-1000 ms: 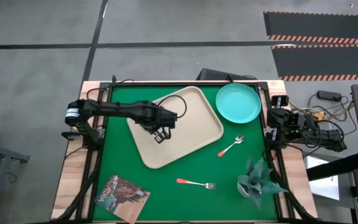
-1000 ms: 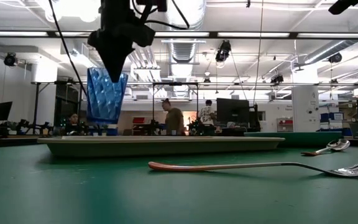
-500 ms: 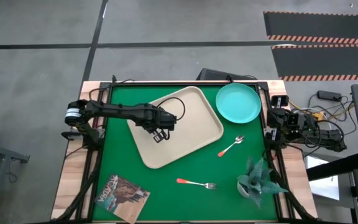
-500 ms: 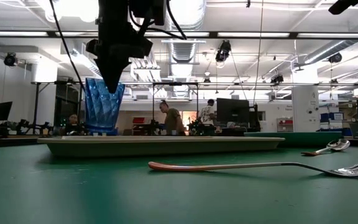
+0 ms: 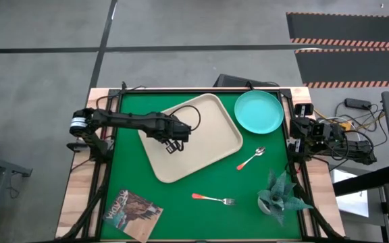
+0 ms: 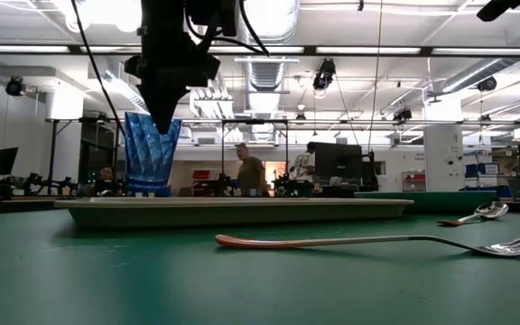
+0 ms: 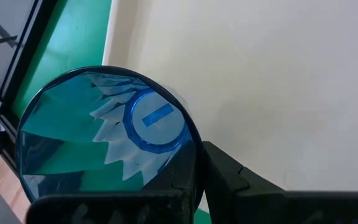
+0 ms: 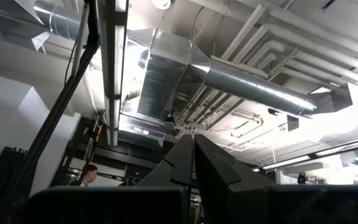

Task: Pick and place plate/cup/fork/spoon on tray
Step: Put the blue glass cup on the white tray

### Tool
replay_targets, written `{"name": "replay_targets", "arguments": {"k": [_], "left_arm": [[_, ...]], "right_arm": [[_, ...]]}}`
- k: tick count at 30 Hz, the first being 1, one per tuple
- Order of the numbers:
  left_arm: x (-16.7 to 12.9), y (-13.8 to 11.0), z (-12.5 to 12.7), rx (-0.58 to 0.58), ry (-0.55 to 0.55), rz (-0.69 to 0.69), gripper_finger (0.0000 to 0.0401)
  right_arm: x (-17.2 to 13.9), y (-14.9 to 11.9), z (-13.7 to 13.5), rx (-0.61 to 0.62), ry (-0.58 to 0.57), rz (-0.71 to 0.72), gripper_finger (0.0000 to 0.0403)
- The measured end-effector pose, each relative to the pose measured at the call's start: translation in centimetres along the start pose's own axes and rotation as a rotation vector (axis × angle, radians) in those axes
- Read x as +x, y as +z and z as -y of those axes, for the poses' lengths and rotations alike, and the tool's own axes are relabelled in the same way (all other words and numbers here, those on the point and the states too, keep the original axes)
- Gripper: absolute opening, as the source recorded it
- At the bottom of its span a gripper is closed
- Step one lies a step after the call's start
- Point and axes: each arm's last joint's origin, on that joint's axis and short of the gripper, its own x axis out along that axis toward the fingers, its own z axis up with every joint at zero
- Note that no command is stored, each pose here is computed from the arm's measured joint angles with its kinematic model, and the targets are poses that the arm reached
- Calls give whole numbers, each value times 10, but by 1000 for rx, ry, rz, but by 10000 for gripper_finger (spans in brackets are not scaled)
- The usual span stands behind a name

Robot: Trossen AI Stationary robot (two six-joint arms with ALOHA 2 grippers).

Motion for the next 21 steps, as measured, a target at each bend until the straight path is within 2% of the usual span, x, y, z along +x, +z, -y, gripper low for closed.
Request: {"name": "replay_targets", "arguments": {"k": [6,11,16,21], "left_arm": [[6,-6,-2,4,6,-11,4],[5,-11,-6,-17,-31,27,4],[1,-21,-17,-64,-80,84,4],[5,-32,-28,-157,-121,96,4]], "right_arm": [[0,0,0,0,0,-1,9],[0,0,0,-7,0,-2,9],[0,-1,0,-13,2,-8,9],[0,-1,0,-15,-2,-9,9]]}}
